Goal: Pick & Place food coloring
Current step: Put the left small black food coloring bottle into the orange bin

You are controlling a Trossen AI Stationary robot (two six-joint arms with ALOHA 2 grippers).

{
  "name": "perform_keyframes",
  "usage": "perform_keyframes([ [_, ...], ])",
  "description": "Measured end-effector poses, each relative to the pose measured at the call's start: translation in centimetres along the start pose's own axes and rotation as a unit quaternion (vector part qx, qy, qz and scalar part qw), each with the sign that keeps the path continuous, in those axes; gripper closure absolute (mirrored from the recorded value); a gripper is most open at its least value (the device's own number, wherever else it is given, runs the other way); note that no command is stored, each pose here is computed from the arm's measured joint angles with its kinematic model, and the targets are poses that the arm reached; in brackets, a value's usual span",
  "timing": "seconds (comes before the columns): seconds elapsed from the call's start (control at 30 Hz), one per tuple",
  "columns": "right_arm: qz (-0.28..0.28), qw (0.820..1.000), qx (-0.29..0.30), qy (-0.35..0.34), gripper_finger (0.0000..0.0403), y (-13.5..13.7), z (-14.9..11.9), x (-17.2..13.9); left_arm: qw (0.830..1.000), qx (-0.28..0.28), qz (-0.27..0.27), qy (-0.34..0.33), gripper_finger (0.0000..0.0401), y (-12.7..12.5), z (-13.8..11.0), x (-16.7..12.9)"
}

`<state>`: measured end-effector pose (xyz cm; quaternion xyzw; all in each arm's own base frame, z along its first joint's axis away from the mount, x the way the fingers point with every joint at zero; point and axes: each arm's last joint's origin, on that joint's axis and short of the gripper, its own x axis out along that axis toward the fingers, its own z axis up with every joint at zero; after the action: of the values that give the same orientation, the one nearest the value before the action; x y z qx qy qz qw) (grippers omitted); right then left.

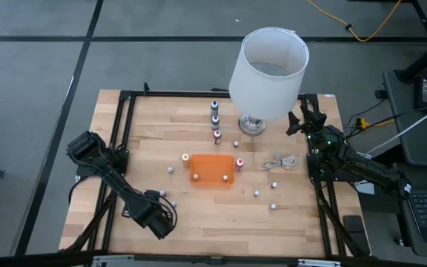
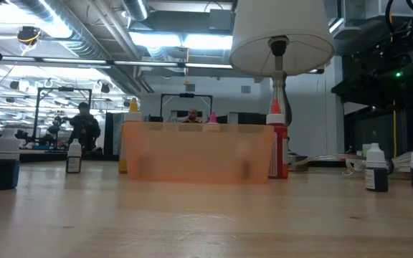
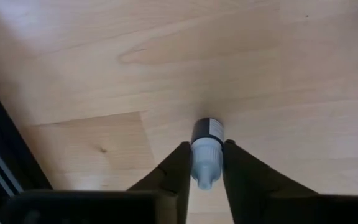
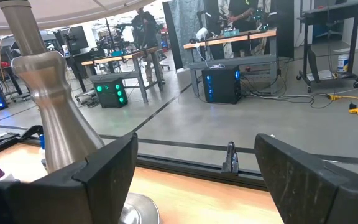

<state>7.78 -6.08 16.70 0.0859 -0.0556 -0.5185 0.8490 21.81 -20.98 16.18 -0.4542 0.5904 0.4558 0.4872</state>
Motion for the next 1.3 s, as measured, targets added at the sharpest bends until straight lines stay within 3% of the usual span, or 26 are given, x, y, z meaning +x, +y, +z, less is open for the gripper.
perform_keyframes([
  [0.1,0.0,1.0,0.0,0.0,0.0079,0.0,0.0,0.0,1.0,0.007,-0.003,0.003,0.0346,-0.1,0.0,-0.1],
  [0.33,0.0,1.0,0.0,0.0,0.0079,0.0,0.0,0.0,0.999,0.032,-0.011,0.003,0.0334,0.2,1.1,-1.7],
  [0.67,0.0,1.0,0.0,0.0,0.0079,0.0,0.0,0.0,0.992,0.116,0.016,-0.041,0.0339,3.3,3.5,-5.8],
  [1.07,0.0,1.0,0.0,0.0,0.0079,0.0,0.0,0.0,0.969,0.231,0.018,-0.089,0.0339,6.3,8.2,-10.3],
  [1.3,0.0,1.0,0.0,0.0,0.0079,0.0,0.0,0.0,0.951,0.299,0.008,-0.081,0.0338,6.1,11.5,-11.7],
])
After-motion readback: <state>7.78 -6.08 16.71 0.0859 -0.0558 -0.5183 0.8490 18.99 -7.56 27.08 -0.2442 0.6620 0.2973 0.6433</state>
